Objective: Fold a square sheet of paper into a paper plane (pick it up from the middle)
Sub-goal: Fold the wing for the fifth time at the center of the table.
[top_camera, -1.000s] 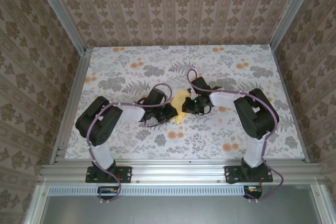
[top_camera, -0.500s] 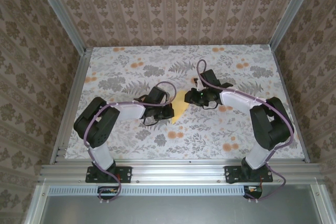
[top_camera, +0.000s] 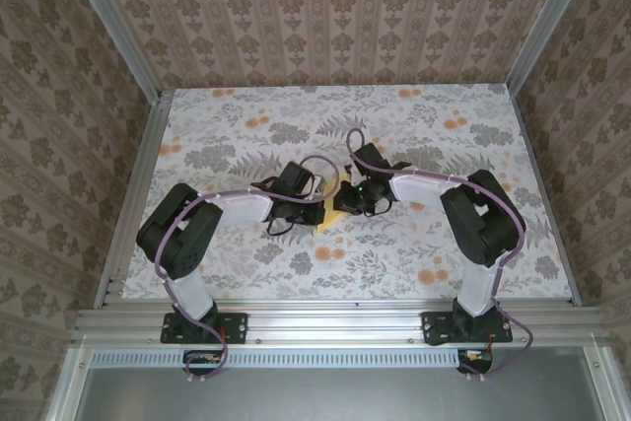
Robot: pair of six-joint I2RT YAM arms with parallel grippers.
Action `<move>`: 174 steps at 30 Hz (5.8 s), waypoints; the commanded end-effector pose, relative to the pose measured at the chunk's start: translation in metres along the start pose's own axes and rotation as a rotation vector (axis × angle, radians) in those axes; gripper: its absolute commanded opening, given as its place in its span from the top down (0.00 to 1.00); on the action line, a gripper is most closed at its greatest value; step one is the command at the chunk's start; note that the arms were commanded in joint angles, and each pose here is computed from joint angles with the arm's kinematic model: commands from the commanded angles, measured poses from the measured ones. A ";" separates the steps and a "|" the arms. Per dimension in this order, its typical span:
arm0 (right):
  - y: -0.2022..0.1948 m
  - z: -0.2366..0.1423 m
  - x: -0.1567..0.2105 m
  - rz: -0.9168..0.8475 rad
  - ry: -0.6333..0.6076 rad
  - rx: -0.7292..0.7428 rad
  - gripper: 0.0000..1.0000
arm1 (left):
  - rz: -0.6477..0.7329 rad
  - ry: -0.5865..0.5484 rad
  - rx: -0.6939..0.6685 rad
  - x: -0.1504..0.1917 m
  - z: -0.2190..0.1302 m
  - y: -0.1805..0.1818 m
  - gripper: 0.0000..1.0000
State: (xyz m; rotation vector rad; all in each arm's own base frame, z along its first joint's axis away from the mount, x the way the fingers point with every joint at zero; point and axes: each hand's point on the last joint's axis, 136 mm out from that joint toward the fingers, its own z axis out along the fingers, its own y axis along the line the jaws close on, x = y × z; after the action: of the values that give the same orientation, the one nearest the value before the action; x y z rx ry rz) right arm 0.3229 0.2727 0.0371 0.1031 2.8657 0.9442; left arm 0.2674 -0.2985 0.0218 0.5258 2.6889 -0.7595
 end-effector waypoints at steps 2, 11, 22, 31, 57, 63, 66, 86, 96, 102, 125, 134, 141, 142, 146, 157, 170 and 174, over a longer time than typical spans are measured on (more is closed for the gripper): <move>0.005 0.009 -0.001 0.029 0.032 -0.030 0.89 | 0.046 -0.041 -0.007 -0.013 -0.010 -0.005 0.99; -0.016 0.019 -0.001 0.092 0.042 0.025 0.90 | 0.031 -0.059 0.006 -0.012 -0.013 -0.006 0.93; -0.037 0.028 0.007 0.178 0.060 0.087 0.91 | -0.051 -0.116 0.080 -0.001 -0.012 -0.008 0.80; -0.042 0.028 0.007 0.210 0.061 0.106 0.91 | -0.051 -0.115 0.086 0.008 -0.013 -0.008 0.82; 0.005 -0.005 -0.024 0.246 -0.048 -0.110 0.77 | 0.114 -0.117 -0.098 0.019 -0.011 0.002 0.95; 0.011 -0.028 -0.038 0.344 -0.112 -0.124 0.63 | 0.263 -0.119 -0.187 0.021 -0.011 0.003 0.95; 0.012 -0.031 -0.040 0.398 -0.118 -0.129 0.52 | 0.340 -0.119 -0.218 0.022 -0.010 0.002 0.96; 0.010 0.007 -0.026 0.535 0.043 -0.109 0.44 | 0.621 -0.116 -0.406 0.025 -0.004 -0.008 0.97; 0.010 0.007 -0.023 0.530 0.058 -0.076 0.56 | 0.648 -0.119 -0.453 0.023 -0.001 -0.011 0.98; 0.005 0.008 -0.021 0.508 0.064 -0.048 0.64 | 0.642 -0.123 -0.460 0.024 -0.003 -0.009 0.98; 0.005 -0.005 -0.028 0.326 0.005 -0.042 1.00 | 0.310 -0.152 -0.258 0.023 -0.035 -0.012 0.51; 0.013 -0.006 -0.032 0.191 -0.014 -0.133 0.99 | -0.044 -0.170 0.098 0.017 -0.045 -0.012 0.43; 0.007 -0.001 -0.029 0.096 -0.002 -0.183 0.95 | -0.190 -0.187 0.196 0.003 -0.037 -0.005 0.49; 0.005 -0.001 -0.029 0.092 -0.003 -0.188 0.94 | -0.201 -0.185 0.209 0.002 -0.036 -0.005 0.51; 0.002 -0.002 -0.028 0.068 -0.003 -0.201 0.92 | -0.231 -0.161 0.227 -0.001 -0.029 -0.006 0.56; -0.004 -0.002 -0.028 0.054 -0.022 -0.284 0.90 | -0.270 -0.113 0.284 -0.010 -0.010 -0.013 0.65; -0.006 -0.009 -0.038 0.092 -0.063 -0.342 0.90 | -0.164 -0.067 0.223 0.006 -0.004 -0.017 0.65; -0.006 -0.010 -0.041 0.109 -0.069 -0.356 0.91 | -0.138 -0.051 0.177 0.015 0.002 -0.013 0.72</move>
State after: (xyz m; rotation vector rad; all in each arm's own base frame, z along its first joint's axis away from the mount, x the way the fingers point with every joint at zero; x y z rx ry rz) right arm 0.3598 0.2553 0.0314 0.2585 2.6518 1.3599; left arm 0.2566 -0.3099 0.0300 0.2978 2.6081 -1.1200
